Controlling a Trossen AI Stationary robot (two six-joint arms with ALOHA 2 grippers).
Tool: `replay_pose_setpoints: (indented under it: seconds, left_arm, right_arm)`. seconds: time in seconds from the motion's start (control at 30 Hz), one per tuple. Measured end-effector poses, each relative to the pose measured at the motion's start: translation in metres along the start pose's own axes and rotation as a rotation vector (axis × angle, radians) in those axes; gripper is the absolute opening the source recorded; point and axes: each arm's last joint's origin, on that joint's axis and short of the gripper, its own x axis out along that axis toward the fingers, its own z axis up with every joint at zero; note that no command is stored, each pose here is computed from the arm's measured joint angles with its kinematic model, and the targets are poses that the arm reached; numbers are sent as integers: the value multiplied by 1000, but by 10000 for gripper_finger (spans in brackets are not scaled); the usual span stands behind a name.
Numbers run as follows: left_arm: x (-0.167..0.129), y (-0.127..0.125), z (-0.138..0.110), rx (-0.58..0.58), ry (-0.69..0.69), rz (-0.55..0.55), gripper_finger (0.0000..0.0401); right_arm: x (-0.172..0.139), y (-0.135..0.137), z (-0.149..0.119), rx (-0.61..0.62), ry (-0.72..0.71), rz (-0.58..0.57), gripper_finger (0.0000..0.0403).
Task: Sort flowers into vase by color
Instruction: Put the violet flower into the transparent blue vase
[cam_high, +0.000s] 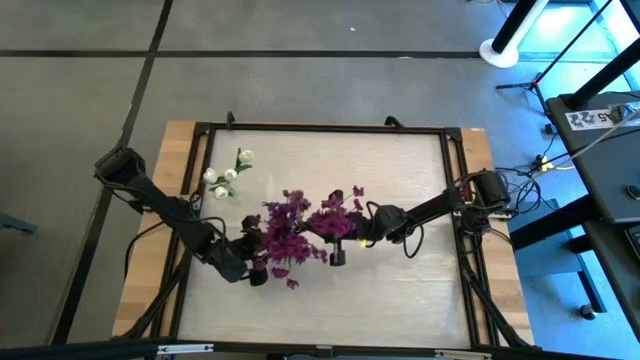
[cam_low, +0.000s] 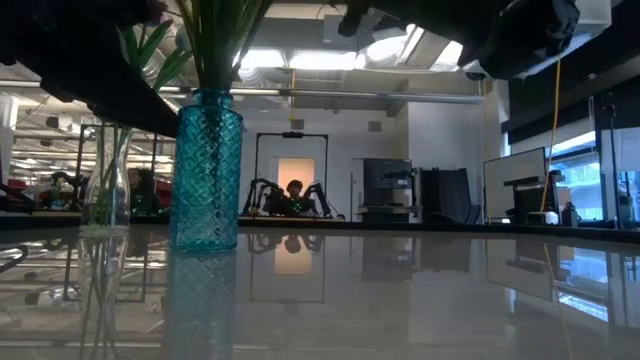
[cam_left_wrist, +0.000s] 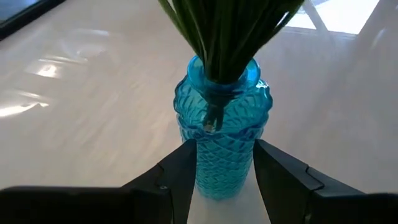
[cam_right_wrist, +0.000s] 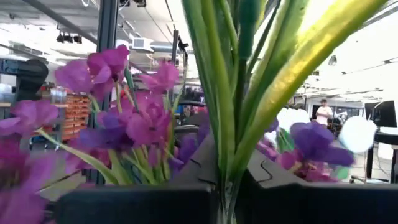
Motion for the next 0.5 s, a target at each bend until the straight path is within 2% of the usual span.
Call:
replay_pose_setpoints:
  seconds: [0.3,0.5]
  left_arm:
    - [2,-2,3,33,5,-56,153]
    - [1,-5,8,51,-34,-86,153]
  right_arm:
    - [15,15,5,-80,74,-6,16]
    - [13,16,-8,-88,156,-13,16]
